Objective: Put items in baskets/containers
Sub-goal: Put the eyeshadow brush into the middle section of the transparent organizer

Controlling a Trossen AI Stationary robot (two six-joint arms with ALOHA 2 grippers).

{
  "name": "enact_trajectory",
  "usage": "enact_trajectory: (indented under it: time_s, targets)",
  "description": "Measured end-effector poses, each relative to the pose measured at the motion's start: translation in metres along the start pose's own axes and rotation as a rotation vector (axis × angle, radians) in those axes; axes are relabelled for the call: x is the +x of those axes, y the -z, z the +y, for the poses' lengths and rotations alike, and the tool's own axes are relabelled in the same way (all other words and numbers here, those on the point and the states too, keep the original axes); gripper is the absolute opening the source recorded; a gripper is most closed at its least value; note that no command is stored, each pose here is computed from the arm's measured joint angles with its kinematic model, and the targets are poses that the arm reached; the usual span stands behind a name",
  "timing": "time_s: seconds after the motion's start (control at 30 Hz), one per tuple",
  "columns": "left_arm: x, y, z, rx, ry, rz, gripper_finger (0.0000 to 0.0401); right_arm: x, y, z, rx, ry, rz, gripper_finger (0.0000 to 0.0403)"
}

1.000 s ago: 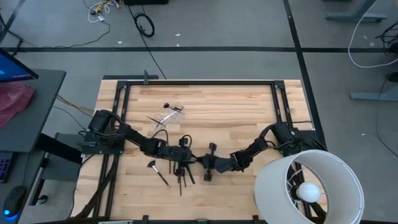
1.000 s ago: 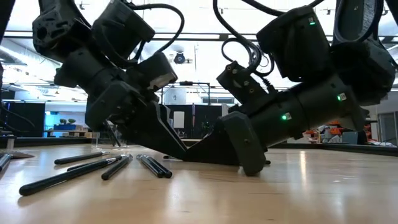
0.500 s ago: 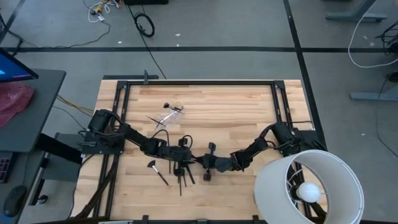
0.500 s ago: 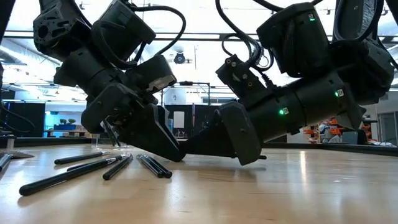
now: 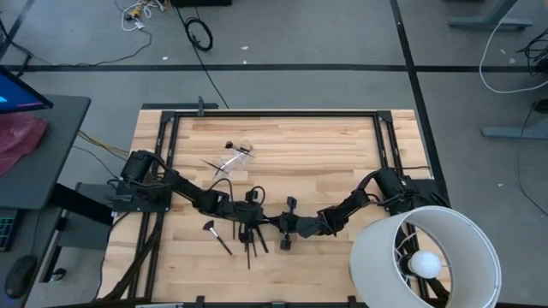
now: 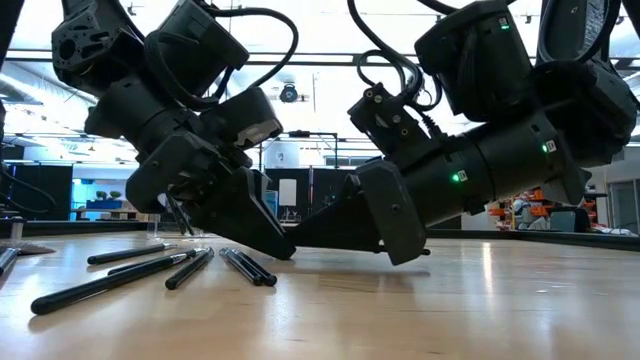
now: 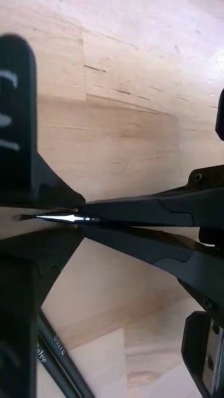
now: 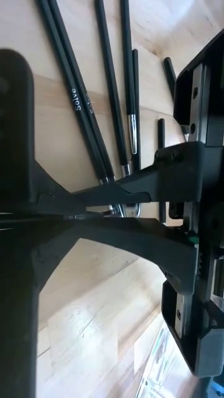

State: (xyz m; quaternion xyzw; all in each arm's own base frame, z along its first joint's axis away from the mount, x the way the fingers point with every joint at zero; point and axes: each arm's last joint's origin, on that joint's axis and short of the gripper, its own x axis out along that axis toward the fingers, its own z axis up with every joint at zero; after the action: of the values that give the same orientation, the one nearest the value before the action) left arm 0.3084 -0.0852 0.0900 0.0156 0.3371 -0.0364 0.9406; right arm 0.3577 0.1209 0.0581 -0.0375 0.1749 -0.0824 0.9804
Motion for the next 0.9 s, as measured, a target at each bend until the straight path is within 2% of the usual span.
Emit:
enact_trajectory:
  time_s: [0.2,0.57,0.73,0.9]
  targets:
    - [0.000,0.000,0.000,0.002,0.000,0.002,0.0030,0.000,0.000,0.000,-0.003,-0.002,0.000,0.0023]
    - [-0.004,-0.002,0.000,0.003,0.008,0.007,0.0012,-0.003,-0.001,0.003,-0.038,0.015,0.000,0.0123]
    - [-0.025,-0.007,0.002,0.021,-0.004,0.085,0.0012,-0.012,-0.012,0.013,-0.117,0.016,-0.033,0.0152]
    - [-0.053,-0.018,0.007,0.035,-0.032,0.132,0.0013,-0.021,-0.026,0.018,-0.128,0.039,-0.072,0.0166]
